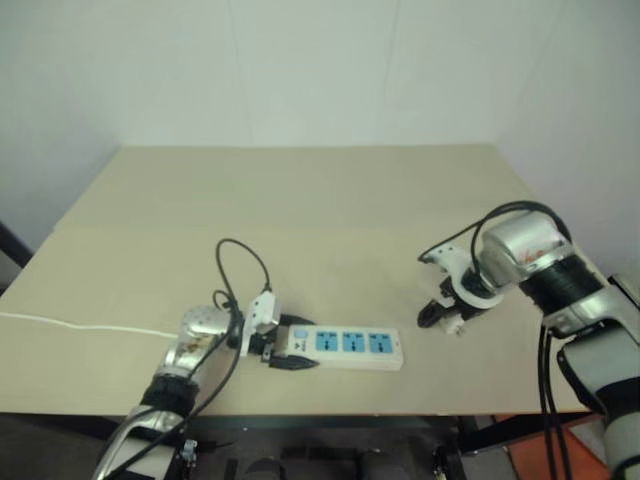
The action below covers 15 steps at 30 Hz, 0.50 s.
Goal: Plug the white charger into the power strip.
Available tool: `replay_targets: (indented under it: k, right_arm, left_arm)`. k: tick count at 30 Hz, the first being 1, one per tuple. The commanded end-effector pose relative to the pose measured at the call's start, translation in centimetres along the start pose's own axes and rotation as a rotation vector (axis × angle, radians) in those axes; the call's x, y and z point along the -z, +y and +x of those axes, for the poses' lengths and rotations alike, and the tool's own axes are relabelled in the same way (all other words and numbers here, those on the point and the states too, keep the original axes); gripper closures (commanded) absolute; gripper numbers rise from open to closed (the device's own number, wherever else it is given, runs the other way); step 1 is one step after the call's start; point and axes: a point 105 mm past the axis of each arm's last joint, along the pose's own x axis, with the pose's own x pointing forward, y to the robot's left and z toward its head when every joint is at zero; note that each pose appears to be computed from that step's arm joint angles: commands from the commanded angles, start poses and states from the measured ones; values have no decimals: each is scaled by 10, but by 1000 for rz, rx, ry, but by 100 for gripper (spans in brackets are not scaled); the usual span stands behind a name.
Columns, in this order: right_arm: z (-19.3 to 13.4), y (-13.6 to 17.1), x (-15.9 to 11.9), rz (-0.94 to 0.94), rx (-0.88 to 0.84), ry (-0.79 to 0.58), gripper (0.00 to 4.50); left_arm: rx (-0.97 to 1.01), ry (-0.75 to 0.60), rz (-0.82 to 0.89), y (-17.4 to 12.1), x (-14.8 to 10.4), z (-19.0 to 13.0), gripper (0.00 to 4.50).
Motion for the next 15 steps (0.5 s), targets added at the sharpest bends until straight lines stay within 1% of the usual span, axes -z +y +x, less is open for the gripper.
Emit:
replay_targets:
  k: [1, 6, 10, 13, 15]
  right_arm:
    - [-1, 1, -8, -24, 0, -28, 0]
    - [1, 4, -7, -34, -12, -20, 0]
    - [3, 7, -5, -44, -21, -8, 0]
    - [4, 11, -5, -56, -32, -5, 59]
    - [4, 13, -5, -68, -39, -5, 124]
  left_arm:
    - [-26, -4, -17, -1, 9, 6, 120]
    - [-21, 20, -33, -6, 25, 4, 120]
    - [5, 43, -42, -9, 33, 2, 120]
    - [11, 60, -35, -8, 37, 2, 120]
    - [13, 64, -31, -7, 38, 2, 120]
